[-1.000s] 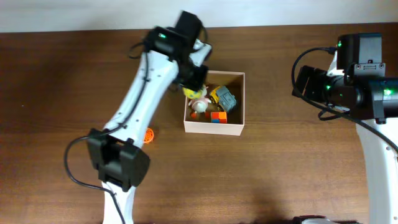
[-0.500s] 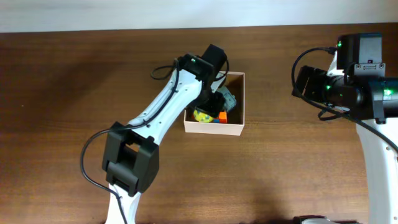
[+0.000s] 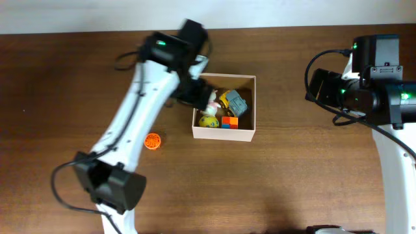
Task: Pack container
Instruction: 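Move the left gripper to the orange spiky ball and grasp it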
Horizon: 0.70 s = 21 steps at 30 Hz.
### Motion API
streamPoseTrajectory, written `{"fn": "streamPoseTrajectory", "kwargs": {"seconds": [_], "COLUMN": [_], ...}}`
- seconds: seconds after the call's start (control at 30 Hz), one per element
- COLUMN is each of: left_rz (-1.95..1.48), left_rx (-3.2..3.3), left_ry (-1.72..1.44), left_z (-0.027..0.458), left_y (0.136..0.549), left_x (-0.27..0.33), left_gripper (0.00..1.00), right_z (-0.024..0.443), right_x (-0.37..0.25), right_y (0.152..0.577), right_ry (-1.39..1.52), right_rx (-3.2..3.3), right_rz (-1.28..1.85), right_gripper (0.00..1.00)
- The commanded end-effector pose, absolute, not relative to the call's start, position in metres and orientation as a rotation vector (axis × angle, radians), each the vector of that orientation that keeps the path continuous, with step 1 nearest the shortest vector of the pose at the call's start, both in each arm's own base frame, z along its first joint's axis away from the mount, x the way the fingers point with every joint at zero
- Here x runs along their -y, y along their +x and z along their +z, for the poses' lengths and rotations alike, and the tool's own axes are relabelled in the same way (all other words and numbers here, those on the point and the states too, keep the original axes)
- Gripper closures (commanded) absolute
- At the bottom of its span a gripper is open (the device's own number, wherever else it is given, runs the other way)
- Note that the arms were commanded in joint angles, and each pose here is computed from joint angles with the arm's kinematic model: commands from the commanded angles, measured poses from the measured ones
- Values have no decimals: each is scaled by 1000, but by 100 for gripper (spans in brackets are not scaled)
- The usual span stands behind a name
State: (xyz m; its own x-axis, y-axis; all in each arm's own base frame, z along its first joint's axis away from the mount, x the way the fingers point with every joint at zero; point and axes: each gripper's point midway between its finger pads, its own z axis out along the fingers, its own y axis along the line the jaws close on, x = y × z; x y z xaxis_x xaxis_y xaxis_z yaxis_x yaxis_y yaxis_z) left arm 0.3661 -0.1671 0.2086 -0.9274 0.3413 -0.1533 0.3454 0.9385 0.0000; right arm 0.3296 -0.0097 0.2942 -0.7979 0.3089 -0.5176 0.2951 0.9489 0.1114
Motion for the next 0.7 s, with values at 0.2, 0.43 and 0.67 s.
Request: {"fn": "streamPoseTrajectory", "kwargs": {"seconds": [0.2,0.43,0.67], "left_rz": [63,-14,-19], "left_rx": [-3143,-3239,-3287], "left_ry": [221,137,76], "left_z": [168,84,27], "left_y": [362,351,329], "left_x": [82,70,54], "left_gripper": [0,0,2], "right_z": [294,294,294], "right_x": [14,13,14], "right_y": [330,330,330], "right_ry": [454,454,454], "right_rx": [-2543,-2543,-2543], "right_rz": [23,24,23], "right_gripper": [1,1,1]}}
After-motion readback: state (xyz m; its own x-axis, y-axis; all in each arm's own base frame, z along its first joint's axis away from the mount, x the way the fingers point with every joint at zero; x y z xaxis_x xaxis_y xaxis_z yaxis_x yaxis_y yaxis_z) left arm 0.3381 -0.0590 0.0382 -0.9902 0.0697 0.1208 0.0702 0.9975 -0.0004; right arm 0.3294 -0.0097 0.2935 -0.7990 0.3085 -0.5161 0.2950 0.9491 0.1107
